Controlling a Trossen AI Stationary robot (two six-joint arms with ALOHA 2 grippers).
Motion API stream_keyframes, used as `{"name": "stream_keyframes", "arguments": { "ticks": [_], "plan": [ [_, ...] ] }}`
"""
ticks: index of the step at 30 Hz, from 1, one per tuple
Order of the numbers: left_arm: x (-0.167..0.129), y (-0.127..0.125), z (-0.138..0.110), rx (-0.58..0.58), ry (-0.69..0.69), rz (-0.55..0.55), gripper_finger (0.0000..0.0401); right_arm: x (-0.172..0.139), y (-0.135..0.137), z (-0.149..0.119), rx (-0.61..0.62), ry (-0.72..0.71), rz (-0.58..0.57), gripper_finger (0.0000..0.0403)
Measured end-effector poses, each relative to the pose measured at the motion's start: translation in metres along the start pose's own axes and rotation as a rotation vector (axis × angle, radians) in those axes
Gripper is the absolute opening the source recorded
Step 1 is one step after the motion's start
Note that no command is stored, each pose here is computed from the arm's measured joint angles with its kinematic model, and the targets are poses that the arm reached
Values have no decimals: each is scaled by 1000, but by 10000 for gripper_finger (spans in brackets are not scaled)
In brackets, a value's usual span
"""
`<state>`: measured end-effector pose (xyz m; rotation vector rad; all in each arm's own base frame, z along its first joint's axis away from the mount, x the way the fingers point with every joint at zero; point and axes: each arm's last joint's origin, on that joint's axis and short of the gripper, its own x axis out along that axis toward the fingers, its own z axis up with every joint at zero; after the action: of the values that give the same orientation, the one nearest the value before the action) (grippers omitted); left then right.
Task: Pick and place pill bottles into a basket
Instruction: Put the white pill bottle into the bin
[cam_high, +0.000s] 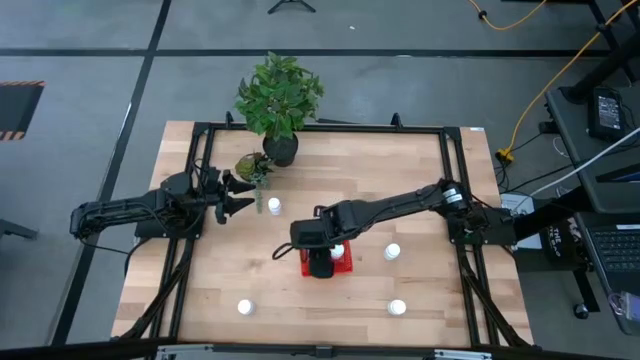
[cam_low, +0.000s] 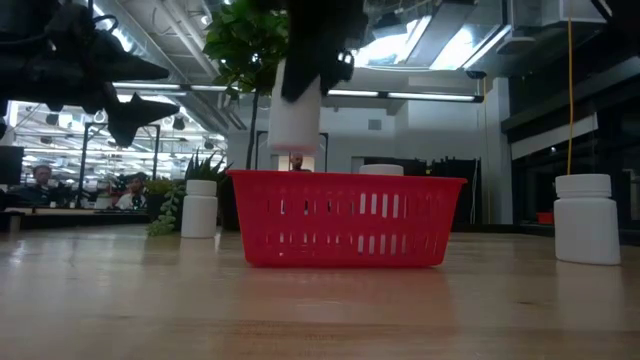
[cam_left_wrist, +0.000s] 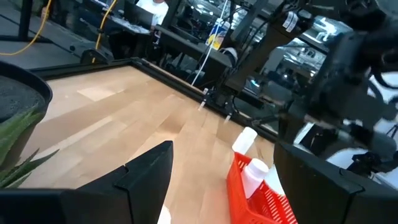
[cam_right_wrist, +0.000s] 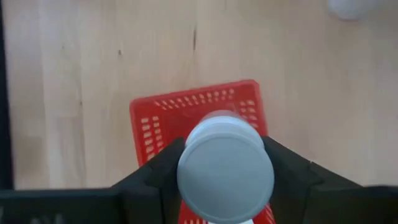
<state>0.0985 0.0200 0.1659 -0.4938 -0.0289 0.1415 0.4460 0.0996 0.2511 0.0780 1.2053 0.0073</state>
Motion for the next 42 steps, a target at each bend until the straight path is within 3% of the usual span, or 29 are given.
{"name": "stream_keyframes", "arguments": {
  "ticks": [6, 11, 29, 42],
  "plan": [
    [0, 0, -1, -19, 10, 4, 271, 36, 0, -4, -34, 83, -14, 168],
    [0, 1, -1, -19, 12, 6, 271, 50, 1, -1, -60, 67, -9, 168],
    [0, 1, -1, -37, 12, 7, 271, 69, -10, 3, -61, 65, 11, 168],
    [0, 1, -1, -44, 13, 6, 271, 81, -8, -14, -52, 150, -4, 168]
  ]
}}
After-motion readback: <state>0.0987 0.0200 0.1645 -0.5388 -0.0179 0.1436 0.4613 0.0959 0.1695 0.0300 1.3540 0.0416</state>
